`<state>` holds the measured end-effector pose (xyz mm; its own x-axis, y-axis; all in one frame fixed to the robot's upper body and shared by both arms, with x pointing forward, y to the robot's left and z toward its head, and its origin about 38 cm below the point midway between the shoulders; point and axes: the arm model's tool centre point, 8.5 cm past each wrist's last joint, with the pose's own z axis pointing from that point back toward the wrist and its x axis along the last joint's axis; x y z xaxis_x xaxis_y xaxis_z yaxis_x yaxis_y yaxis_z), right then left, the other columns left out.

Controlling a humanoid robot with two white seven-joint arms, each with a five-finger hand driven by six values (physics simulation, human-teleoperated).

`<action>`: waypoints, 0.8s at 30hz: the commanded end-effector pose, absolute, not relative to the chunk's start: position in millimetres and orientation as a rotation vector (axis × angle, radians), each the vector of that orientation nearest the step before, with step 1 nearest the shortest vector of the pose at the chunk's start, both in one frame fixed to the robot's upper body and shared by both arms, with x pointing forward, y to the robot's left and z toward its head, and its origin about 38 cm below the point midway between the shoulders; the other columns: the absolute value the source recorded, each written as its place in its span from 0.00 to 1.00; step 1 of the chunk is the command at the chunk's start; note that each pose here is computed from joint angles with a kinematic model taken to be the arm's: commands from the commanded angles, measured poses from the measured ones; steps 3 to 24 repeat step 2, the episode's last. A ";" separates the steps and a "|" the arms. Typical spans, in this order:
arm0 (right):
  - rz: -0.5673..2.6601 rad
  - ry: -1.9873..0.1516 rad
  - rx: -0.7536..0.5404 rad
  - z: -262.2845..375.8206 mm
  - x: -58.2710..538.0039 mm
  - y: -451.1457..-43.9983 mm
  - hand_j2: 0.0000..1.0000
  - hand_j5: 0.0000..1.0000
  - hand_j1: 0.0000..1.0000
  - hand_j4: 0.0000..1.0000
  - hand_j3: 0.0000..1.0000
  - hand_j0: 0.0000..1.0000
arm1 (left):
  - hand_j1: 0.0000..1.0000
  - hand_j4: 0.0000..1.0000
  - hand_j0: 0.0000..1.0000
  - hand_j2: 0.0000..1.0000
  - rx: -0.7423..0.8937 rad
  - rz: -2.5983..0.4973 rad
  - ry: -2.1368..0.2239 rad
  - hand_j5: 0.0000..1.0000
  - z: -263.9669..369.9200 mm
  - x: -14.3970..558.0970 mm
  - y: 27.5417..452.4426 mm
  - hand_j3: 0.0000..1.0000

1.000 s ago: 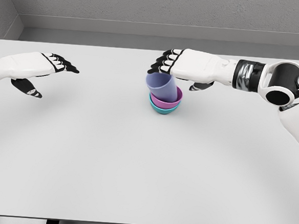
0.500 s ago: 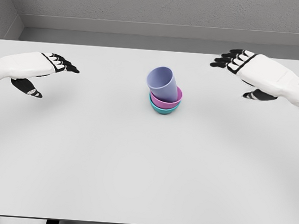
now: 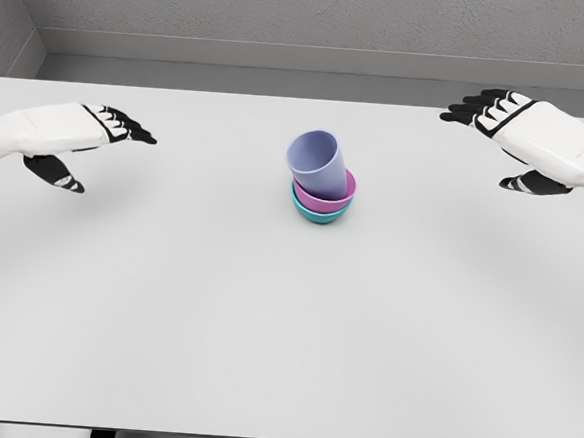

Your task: Stacking bowl and cup with both arms

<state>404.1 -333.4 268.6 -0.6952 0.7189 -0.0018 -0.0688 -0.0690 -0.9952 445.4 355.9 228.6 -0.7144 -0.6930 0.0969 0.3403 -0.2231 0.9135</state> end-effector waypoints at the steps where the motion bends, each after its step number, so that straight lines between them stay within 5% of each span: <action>1: 1.814 -1.653 -0.698 268.8 404.3 -334.0 1.00 1.00 1.00 1.00 1.00 1.00 | 1.00 1.00 1.00 1.00 0.438 -1.981 -1.366 1.00 229.0 445.6 356.9 1.00; 24: 1.814 -1.653 -0.698 268.8 404.3 -334.0 1.00 1.00 1.00 1.00 1.00 1.00 | 1.00 1.00 1.00 1.00 0.439 -1.980 -1.367 1.00 229.5 445.7 357.0 1.00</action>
